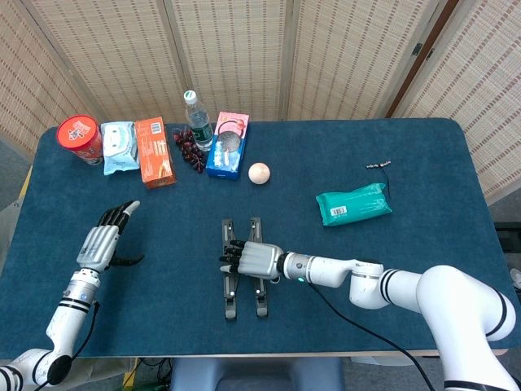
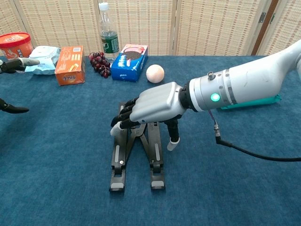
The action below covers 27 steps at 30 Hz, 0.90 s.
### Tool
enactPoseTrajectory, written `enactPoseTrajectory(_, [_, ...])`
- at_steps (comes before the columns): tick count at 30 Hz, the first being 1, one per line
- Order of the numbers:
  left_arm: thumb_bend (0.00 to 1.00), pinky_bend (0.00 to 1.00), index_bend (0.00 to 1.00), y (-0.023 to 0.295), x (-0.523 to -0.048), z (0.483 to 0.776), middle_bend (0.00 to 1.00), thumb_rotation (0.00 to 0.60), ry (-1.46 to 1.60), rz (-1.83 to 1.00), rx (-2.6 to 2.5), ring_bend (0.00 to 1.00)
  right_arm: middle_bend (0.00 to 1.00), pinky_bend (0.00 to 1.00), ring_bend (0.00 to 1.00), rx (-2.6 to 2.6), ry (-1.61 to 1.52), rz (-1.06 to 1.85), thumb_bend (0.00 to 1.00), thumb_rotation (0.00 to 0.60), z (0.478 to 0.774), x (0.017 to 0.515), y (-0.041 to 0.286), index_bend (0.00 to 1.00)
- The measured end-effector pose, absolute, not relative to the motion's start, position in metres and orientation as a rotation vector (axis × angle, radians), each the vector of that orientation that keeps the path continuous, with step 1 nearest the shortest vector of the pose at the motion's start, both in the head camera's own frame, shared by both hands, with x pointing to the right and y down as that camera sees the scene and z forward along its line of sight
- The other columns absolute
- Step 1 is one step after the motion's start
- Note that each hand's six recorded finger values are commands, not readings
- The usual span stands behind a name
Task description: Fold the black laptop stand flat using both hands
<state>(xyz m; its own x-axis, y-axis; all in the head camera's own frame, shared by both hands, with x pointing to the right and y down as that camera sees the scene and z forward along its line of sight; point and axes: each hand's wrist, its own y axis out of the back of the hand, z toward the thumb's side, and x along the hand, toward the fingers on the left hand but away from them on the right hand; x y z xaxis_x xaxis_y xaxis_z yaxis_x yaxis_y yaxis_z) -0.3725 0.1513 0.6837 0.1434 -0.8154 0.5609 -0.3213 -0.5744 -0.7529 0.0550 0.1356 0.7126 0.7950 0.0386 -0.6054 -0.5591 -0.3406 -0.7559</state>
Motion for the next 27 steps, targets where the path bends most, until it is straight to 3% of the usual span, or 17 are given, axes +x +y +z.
enactPoseTrajectory(19, [0.15, 0.0, 0.0, 0.151, -0.382, 0.685, 0.03, 0.6, 1.123, -1.444, -1.958, 0.03, 0.0, 0.0, 0.0, -1.854, 0.456, 0.657, 0.0, 0.6, 0.729, 0.036, 0.136, 0.0])
enactPoseTrajectory(27, [0.15, 0.0, 0.0, 0.15, -0.382, 0.685, 0.02, 0.6, 1.127, -1.435, -1.959, 0.02, 0.18, 0.0, 0.0, -1.882, 0.438, 0.655, 0.02, 0.6, 0.731, 0.03, 0.133, 0.0])
